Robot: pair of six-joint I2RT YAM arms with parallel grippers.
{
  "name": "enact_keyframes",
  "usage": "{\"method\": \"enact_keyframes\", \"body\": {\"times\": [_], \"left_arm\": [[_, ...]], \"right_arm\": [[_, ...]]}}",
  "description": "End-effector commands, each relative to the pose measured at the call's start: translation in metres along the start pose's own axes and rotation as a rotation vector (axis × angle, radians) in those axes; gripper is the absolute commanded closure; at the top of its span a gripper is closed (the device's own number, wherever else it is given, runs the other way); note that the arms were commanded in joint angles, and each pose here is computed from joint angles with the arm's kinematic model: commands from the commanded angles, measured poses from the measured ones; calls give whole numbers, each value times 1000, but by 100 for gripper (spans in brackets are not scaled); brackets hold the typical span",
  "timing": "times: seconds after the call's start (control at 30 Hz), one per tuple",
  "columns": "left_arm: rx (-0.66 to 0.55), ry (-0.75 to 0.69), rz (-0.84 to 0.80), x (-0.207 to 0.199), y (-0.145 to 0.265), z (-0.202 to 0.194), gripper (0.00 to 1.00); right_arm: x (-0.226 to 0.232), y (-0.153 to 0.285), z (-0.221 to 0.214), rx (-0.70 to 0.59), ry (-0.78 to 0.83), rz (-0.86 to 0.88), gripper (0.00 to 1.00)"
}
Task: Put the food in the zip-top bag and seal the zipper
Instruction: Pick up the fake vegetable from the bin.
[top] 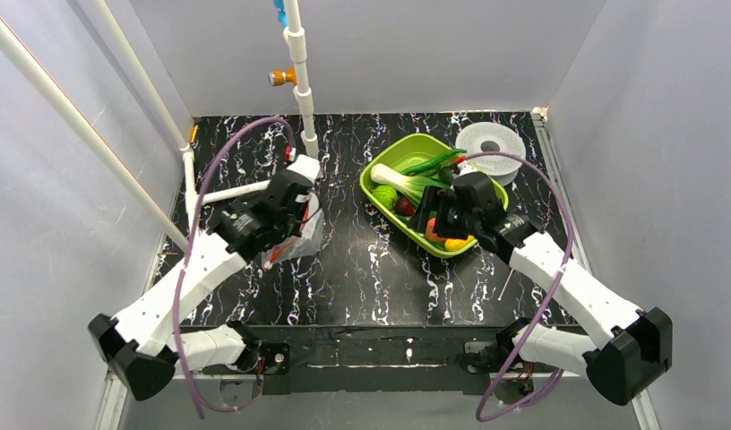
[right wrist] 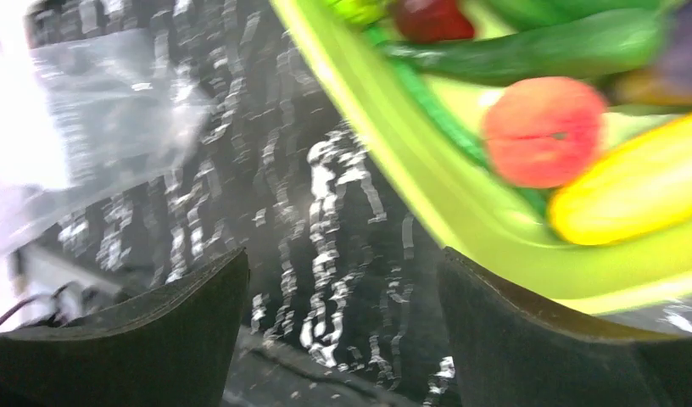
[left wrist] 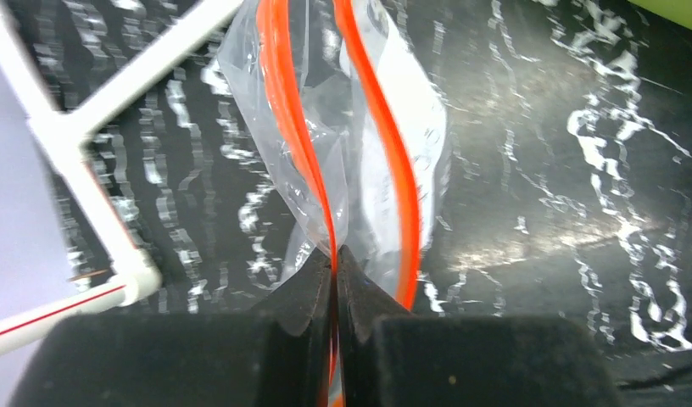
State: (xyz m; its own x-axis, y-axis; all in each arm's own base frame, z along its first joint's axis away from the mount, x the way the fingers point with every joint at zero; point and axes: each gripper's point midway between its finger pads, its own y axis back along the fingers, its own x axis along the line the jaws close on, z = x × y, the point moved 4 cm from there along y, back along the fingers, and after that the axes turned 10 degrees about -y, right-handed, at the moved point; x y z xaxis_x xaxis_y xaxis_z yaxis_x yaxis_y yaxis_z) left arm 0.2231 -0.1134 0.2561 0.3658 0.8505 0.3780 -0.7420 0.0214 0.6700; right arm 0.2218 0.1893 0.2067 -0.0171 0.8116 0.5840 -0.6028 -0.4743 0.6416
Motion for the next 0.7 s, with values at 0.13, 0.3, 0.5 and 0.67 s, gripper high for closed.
{"method": "enact_keyframes", "body": {"times": [0.13,0.3,0.5,0.67], "left_arm": [[-22,-89,274,59,36,7,100],[77,-128,187,23,-13,5,100],[198,-68,-142,-44,-61,-15,100],[183,30,-343,-71,-64,-18,100]], "right_arm": [[-65,7,64,-102,79,-510,12],[-77,-18,63,-20,-1,-536,12],[-76,-52,52,35,-54,-447,11],[-78,-76,43,87,-83,-423,13]]}}
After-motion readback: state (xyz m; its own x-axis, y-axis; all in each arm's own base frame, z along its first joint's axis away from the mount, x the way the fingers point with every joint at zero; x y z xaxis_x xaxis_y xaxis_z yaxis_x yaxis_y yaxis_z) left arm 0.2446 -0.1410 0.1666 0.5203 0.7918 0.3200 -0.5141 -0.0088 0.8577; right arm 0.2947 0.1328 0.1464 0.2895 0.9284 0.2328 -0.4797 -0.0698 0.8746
